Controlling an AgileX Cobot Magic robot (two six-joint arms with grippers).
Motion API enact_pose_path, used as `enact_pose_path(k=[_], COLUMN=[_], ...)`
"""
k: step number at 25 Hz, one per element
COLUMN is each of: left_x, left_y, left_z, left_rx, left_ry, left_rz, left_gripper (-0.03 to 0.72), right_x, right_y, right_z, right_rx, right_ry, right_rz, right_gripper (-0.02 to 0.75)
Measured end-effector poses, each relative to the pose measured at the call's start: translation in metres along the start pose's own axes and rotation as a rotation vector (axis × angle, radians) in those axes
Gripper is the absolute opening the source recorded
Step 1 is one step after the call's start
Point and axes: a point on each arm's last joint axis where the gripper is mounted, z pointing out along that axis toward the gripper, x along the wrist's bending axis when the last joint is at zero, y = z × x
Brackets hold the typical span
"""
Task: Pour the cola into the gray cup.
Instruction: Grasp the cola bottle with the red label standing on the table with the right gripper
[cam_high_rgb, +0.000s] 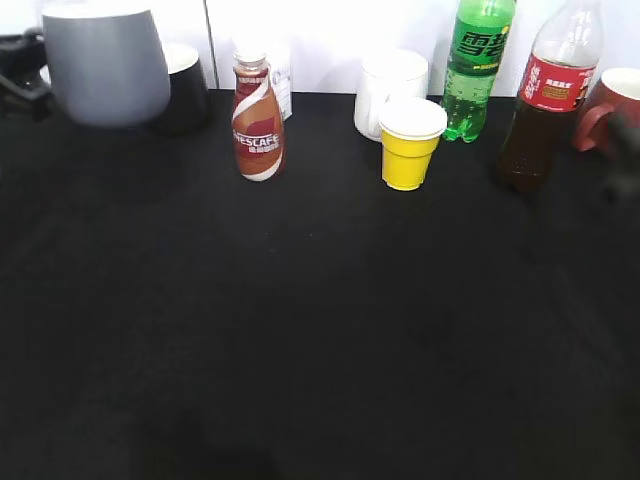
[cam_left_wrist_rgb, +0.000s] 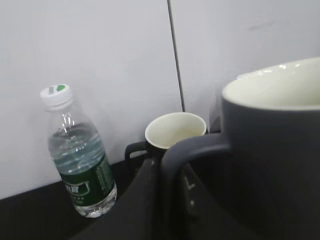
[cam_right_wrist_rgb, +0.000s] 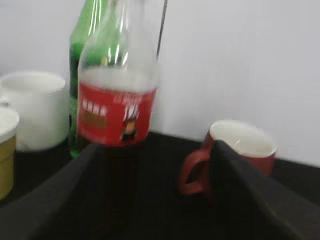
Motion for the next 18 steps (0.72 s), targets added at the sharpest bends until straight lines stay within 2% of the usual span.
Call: enact_pose_path(k=[3, 8, 18], left_x=[-0.002, -0.003, -0.003], left_y=[0.0, 0.0, 0.0], left_z=[0.0, 0.0, 0.0], left_rx=[-0.001, 0.0, 0.0], left_ry=[-0.017, -0.03, -0.034], left_rz=[0.023, 0.04, 0.045], left_gripper=[0.055, 0.055, 0.055], right_x=[0.01, 0.011, 0.012], right_y=[-0.017, -0.026, -0.032], right_z=[0.003, 0.017, 0.048], right_rx=[0.048, 0.072, 0.05], right_ry=[0.096, 0.106, 0.134], right_rz=[-0.02, 0.129, 0.146], right_gripper=[0.503, 0.503, 0.503])
